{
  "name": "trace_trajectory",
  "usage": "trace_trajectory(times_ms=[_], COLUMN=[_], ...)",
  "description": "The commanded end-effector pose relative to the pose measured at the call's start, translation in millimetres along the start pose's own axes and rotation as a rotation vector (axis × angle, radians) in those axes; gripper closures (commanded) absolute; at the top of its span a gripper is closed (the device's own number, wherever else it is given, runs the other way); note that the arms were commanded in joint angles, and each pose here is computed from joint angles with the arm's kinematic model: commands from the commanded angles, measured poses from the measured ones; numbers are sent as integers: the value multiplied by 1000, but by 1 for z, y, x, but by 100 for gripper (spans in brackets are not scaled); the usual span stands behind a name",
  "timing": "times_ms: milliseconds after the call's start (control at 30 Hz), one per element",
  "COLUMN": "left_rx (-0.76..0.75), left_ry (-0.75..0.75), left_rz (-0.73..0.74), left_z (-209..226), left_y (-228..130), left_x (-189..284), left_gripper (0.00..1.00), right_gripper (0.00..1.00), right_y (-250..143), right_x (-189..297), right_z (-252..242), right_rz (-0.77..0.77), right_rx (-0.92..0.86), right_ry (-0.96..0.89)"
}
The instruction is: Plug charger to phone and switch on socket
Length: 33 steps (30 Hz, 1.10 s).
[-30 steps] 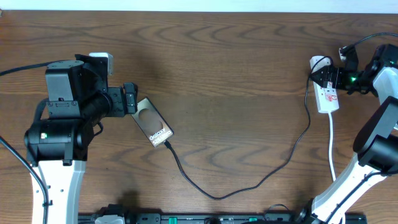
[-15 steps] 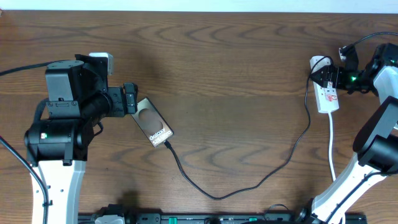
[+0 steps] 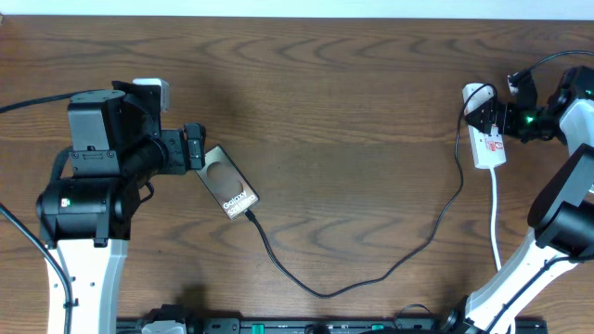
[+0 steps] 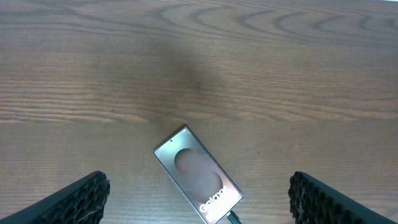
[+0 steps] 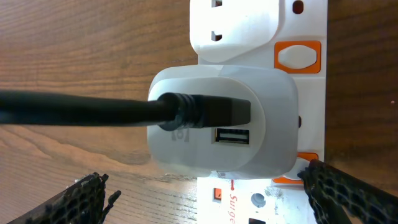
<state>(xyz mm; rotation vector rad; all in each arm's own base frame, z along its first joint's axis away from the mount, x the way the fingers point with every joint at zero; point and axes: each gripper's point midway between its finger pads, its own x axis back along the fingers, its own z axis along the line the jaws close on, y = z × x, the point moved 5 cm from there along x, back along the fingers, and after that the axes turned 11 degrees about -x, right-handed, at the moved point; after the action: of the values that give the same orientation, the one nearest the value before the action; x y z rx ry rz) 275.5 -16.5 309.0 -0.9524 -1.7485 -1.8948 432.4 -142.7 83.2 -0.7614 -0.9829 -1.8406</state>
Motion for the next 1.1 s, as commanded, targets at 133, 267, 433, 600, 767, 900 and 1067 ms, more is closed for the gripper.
trace_trajectory(times_ms=[133, 267, 433, 600, 767, 900, 1067], left_rx=[-18, -18, -18, -18, -18, -18, -18], left_ry=[1, 0, 1, 0, 0, 0, 0], left_rz=[-10, -10, -10, -10, -10, -10, -10], left_z=[0, -1, 0, -1, -1, -1, -1], left_y=[3, 3, 3, 3, 3, 3, 3], left_x=[2, 2, 2, 2, 2, 2, 2], left_gripper=[7, 7, 7, 7, 7, 7, 7], right_gripper=[1, 1, 1, 1, 1, 1, 1], right_y=[-4, -5, -8, -9, -10, -12, -14], right_x=[-9, -9, -10, -14, -19, -21, -21], right_z=[7, 7, 10, 17, 27, 30, 31], right_rz=[15, 21, 33, 42, 57, 70, 82], right_rx=[-65, -82, -88, -78, -60, -61, -68], right_ry=[76, 78, 92, 109, 116, 120, 122])
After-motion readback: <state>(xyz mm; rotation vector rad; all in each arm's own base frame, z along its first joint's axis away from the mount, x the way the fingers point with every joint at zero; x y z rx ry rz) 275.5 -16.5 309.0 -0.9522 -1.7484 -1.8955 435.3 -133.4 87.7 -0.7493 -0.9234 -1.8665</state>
